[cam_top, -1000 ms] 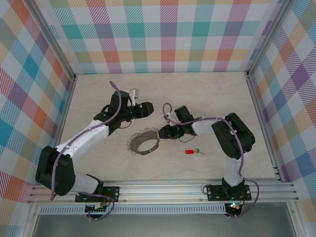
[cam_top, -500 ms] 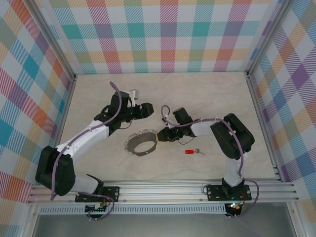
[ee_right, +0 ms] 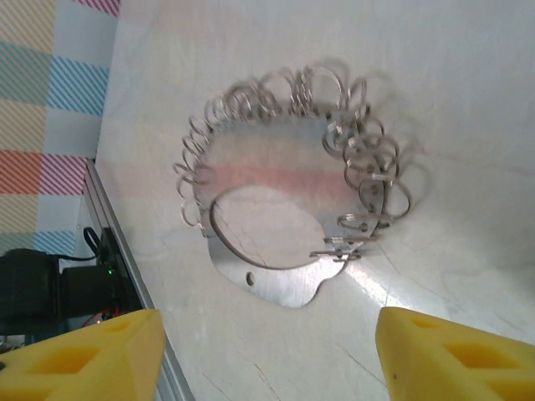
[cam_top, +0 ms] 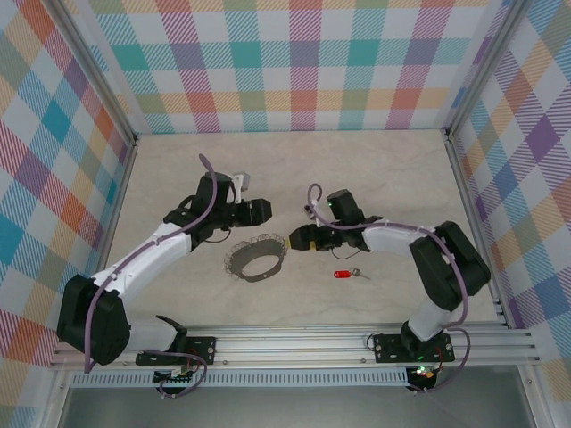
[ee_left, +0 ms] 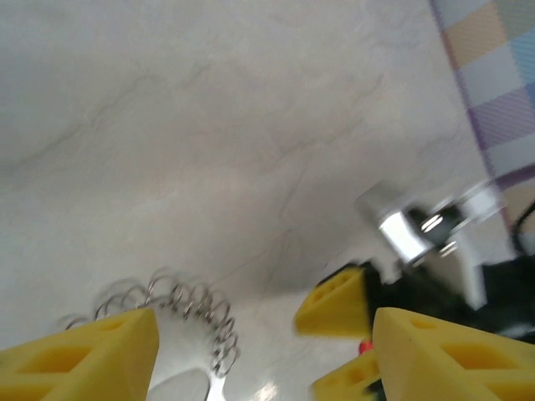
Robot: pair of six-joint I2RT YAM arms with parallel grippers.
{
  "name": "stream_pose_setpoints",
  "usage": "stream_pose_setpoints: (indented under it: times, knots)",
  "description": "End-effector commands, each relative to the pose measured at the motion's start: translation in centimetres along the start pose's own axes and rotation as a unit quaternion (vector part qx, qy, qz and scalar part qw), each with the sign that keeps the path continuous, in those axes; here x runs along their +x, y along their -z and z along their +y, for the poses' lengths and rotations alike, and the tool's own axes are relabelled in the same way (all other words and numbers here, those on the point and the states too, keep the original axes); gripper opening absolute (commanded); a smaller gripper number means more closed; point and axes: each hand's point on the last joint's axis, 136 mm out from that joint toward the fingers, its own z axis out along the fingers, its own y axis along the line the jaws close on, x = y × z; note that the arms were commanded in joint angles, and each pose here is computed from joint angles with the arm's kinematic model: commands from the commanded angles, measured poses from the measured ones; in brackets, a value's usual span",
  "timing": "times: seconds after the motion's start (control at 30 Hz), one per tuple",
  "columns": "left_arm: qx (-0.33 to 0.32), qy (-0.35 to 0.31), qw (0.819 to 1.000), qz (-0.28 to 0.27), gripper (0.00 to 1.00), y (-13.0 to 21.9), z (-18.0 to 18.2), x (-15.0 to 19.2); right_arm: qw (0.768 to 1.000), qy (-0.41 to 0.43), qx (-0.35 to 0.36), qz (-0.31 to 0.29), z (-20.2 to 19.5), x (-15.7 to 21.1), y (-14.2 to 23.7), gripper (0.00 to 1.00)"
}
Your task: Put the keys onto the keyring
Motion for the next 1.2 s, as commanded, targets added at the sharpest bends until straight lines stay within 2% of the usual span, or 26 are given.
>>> stream_pose_setpoints:
  times: [0.0,0.03,0.07,0.23,0.3,0.43,0.5,0.73,0.93,1.17]
  knots:
    - [-0.025,-0.037,0.997,0.063,0.64,0.3,0.4,4.1,1.000,0.000,0.019,-0.019,0.8,-0.6,1.8,0.83]
    - [-0.031,-0.046,0.995,0.078,0.60,0.2,0.4,4.9,0.999,-0.004,0.032,-0.023,0.8,-0.7,2.3,0.96]
    - [-0.035,-0.053,0.994,0.091,0.57,0.0,0.3,5.6,0.999,-0.005,0.043,-0.028,0.8,-0.8,2.9,1.00]
    - [-0.055,-0.087,0.985,0.139,0.45,-1.0,0.3,8.6,0.992,-0.036,0.104,-0.066,0.0,-0.9,5.9,1.00]
    - [-0.059,-0.097,0.982,0.151,0.45,-1.5,0.2,9.2,0.984,-0.056,0.146,-0.083,-0.7,-0.9,7.2,1.00]
    - [-0.065,-0.118,0.976,0.174,0.45,-2.8,-0.1,10.3,0.953,-0.119,0.244,-0.131,-2.8,-0.4,10.8,1.00]
    - [-0.070,-0.127,0.973,0.181,0.48,-3.5,-0.1,10.7,0.943,-0.135,0.266,-0.152,-3.1,0.1,12.2,1.00]
    - [-0.085,-0.151,0.967,0.187,0.44,-6.1,-0.1,11.5,0.943,-0.145,0.229,-0.196,-2.5,2.1,13.6,1.00]
    - [-0.104,-0.165,0.964,0.181,0.36,-7.8,0.1,11.5,0.951,-0.146,0.218,-0.161,-2.9,4.3,12.7,1.00]
    - [-0.118,-0.174,0.962,0.176,0.35,-9.3,0.1,11.2,0.965,-0.141,0.164,-0.148,-2.4,5.1,11.0,1.00]
